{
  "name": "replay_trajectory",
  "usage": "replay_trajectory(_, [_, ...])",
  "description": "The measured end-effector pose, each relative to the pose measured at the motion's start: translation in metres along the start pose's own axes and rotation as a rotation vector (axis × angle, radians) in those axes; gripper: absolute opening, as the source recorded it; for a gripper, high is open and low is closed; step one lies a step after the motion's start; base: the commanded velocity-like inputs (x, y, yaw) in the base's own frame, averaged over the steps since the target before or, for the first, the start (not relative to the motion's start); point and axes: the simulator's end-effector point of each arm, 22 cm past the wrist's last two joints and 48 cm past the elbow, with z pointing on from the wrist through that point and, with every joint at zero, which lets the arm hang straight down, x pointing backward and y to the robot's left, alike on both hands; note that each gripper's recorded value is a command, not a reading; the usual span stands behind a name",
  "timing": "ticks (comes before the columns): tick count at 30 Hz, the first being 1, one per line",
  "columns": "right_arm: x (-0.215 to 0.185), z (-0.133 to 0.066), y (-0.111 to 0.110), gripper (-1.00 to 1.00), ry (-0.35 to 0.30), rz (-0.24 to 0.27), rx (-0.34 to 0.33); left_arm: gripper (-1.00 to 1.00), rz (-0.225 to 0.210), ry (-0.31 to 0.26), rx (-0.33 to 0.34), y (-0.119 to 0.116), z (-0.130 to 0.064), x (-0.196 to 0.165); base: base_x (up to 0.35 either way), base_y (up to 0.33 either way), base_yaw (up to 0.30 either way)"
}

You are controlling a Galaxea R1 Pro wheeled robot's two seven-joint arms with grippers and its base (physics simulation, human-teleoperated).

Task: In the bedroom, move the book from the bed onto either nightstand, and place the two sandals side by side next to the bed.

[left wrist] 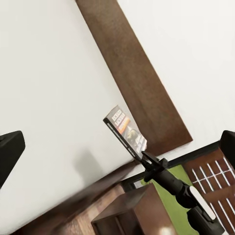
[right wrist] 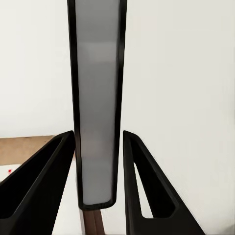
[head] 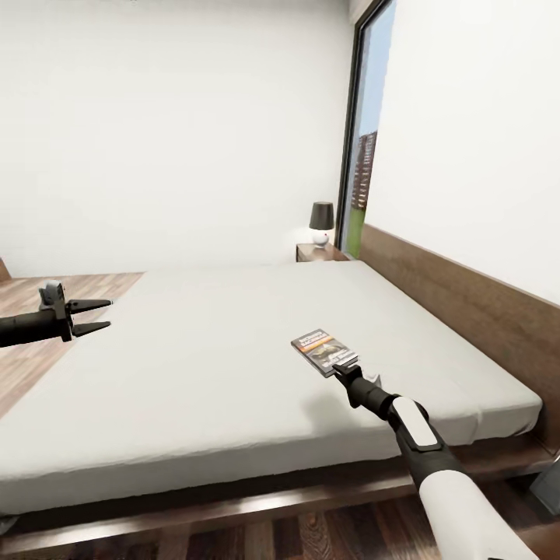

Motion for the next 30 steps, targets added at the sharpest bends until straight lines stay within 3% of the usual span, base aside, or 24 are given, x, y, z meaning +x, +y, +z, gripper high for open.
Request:
replay_trajectory(19, [0.0003,0.0001,-0.0002,-1.0,0.001,-0.001,0.0,1.0,-0.003,0.001,0.0,0.0006,0.0002,0.0005,-0.008,0.0,0.177])
replay_trajectory(30, [0.0003,0.0004,-0.0002,-1.0,0.001,0.0,0.0,1.0,-0.003,0.0,0.002,0.0004,0.0004,0.0005,-0.207,0.0,0.176])
